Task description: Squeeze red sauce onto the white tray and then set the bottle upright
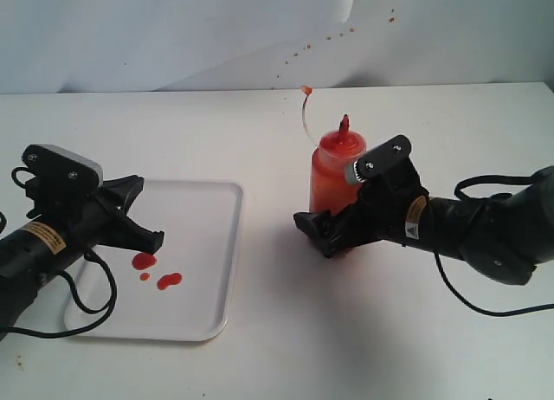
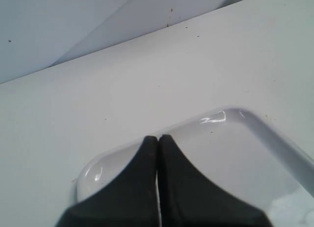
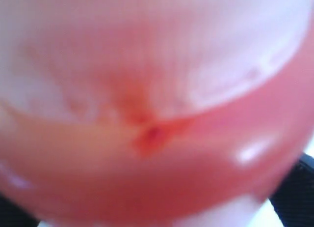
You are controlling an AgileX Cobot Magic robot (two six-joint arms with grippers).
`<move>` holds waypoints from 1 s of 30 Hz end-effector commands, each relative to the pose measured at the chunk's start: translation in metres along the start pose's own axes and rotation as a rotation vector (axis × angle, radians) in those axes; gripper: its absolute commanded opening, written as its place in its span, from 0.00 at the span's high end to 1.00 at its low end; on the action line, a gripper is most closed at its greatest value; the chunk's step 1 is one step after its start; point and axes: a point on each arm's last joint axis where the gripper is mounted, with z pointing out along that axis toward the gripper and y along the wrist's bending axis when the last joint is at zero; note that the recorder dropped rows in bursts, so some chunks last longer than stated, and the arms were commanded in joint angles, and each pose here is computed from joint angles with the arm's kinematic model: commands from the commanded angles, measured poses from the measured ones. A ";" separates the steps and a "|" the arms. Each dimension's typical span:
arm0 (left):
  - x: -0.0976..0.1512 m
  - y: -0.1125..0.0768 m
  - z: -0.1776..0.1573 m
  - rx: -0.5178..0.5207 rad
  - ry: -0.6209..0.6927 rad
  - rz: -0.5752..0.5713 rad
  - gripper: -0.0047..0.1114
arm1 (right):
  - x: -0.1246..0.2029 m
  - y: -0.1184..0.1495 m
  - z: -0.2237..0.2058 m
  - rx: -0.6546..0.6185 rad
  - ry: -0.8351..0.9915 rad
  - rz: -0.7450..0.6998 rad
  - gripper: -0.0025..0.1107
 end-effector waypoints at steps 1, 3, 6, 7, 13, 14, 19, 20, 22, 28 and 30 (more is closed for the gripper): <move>0.000 0.001 0.000 -0.012 -0.009 -0.006 0.96 | -0.018 0.001 -0.011 -0.003 -0.066 -0.001 0.05; 0.000 0.001 0.000 -0.012 -0.009 -0.006 0.96 | -0.027 0.002 -0.016 -0.004 -0.090 -0.001 0.05; 0.000 0.001 0.000 -0.012 -0.009 -0.006 0.96 | -0.041 0.007 -0.025 -0.041 -0.130 0.021 0.05; 0.000 0.001 0.000 -0.012 -0.009 -0.006 0.96 | -0.046 0.010 -0.028 -0.062 -0.152 0.020 0.05; 0.000 0.001 0.000 -0.012 -0.009 -0.006 0.96 | -0.071 0.018 -0.044 -0.125 -0.288 0.020 0.05; 0.000 0.001 0.000 -0.012 -0.009 -0.006 0.96 | -0.074 0.018 -0.046 -0.127 -0.300 0.016 0.05; 0.000 0.001 0.000 -0.012 -0.009 -0.006 0.96 | -0.095 0.022 -0.063 -0.132 -0.397 -0.005 0.05; 0.000 0.001 0.000 -0.012 -0.009 -0.006 0.96 | -0.099 0.023 -0.067 -0.129 -0.418 -0.006 0.05; 0.000 0.001 0.000 -0.012 -0.009 -0.006 0.96 | -0.108 0.024 -0.076 -0.121 -0.456 -0.007 0.05; 0.000 0.001 0.000 -0.012 -0.006 -0.006 0.96 | -0.140 0.030 -0.113 -0.091 -0.600 -0.028 0.05; 0.000 0.001 0.000 -0.012 -0.006 -0.006 0.96 | -0.149 0.031 -0.128 -0.058 -0.633 -0.038 0.05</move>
